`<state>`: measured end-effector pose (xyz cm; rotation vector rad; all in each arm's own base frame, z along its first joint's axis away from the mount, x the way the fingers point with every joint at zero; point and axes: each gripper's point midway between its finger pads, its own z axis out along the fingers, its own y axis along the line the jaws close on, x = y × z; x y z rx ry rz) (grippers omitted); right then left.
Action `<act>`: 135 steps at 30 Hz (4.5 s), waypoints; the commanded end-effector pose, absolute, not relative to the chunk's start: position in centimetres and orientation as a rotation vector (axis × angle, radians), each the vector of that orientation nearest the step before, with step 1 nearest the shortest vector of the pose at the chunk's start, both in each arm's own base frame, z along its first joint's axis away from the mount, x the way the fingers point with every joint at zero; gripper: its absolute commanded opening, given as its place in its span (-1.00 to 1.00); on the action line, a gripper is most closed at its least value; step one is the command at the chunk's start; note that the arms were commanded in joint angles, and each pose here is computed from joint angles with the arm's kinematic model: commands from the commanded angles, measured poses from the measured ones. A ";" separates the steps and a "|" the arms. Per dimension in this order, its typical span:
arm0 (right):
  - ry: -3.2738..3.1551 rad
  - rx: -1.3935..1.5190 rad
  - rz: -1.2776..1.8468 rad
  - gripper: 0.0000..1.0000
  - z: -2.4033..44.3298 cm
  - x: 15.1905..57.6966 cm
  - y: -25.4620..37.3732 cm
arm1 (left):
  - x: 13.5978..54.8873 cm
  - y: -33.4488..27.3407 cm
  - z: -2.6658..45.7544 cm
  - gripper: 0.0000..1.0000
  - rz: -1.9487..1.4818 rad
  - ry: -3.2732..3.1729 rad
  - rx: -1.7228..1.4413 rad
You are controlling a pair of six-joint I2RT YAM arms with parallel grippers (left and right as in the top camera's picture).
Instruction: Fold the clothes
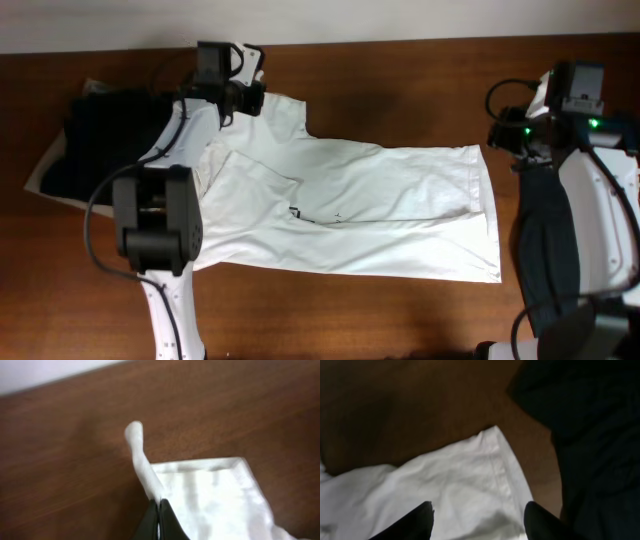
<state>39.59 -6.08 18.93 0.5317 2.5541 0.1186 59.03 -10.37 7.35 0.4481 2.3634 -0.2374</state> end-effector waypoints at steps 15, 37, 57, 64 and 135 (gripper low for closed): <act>2.821 0.396 0.128 -0.17 0.9 44.8 -6.3 | 56.5 -9.0 11.6 -1.00 -0.144 2.415 0.489; 2.755 0.495 0.117 -0.92 8.4 42.1 -8.4 | 54.4 -7.5 18.6 -1.00 -0.047 2.363 0.454; 3.260 0.695 0.191 -0.91 7.4 26.2 -5.8 | 35.2 -2.4 11.0 -0.99 -0.066 3.204 0.484; 3.338 0.722 0.087 -0.90 6.6 23.9 -6.4 | 31.3 -2.2 8.2 -0.98 -0.088 3.358 0.479; 3.167 1.046 0.367 0.58 -3.0 20.5 -5.0 | 32.8 -10.7 14.0 -0.38 -0.160 2.873 0.776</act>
